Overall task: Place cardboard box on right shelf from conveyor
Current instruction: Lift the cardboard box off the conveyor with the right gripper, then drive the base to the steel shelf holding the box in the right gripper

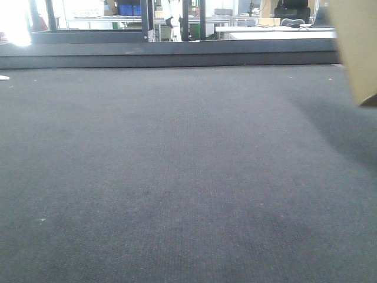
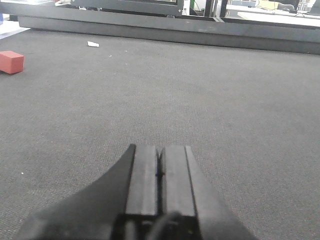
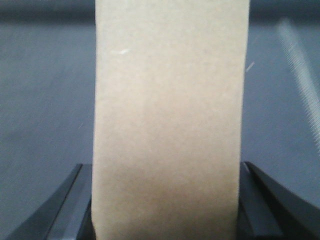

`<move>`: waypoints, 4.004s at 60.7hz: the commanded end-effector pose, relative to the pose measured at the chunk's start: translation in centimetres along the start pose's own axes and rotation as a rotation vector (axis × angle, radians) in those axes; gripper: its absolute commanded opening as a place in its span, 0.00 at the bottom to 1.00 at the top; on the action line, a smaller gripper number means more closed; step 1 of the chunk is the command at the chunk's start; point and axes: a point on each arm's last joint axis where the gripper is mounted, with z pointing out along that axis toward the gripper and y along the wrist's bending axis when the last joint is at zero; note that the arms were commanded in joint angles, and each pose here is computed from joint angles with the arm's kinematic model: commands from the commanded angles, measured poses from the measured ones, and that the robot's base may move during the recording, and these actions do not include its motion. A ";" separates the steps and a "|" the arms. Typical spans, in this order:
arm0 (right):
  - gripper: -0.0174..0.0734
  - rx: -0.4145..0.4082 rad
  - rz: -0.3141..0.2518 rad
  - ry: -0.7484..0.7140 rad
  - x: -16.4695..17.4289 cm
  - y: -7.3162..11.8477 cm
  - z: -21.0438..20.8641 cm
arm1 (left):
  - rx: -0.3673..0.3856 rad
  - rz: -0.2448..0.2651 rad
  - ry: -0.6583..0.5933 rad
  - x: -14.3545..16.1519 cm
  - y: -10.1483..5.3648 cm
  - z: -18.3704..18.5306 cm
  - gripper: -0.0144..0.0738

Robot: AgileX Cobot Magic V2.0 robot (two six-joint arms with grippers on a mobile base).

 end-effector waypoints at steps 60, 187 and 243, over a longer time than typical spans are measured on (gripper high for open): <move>0.25 0.013 -0.023 -0.455 5.2 -0.8 -9.1 | -0.001 -0.007 -0.096 -0.9 0.0 -0.1 0.03; 0.25 0.013 -0.023 -0.455 5.2 -0.8 -9.1 | -0.001 -0.007 -0.094 -0.9 0.0 -0.1 0.03; 0.25 0.013 -0.023 -0.455 5.2 -0.8 -9.1 | -0.001 -0.007 -0.094 -0.9 0.0 -0.1 0.03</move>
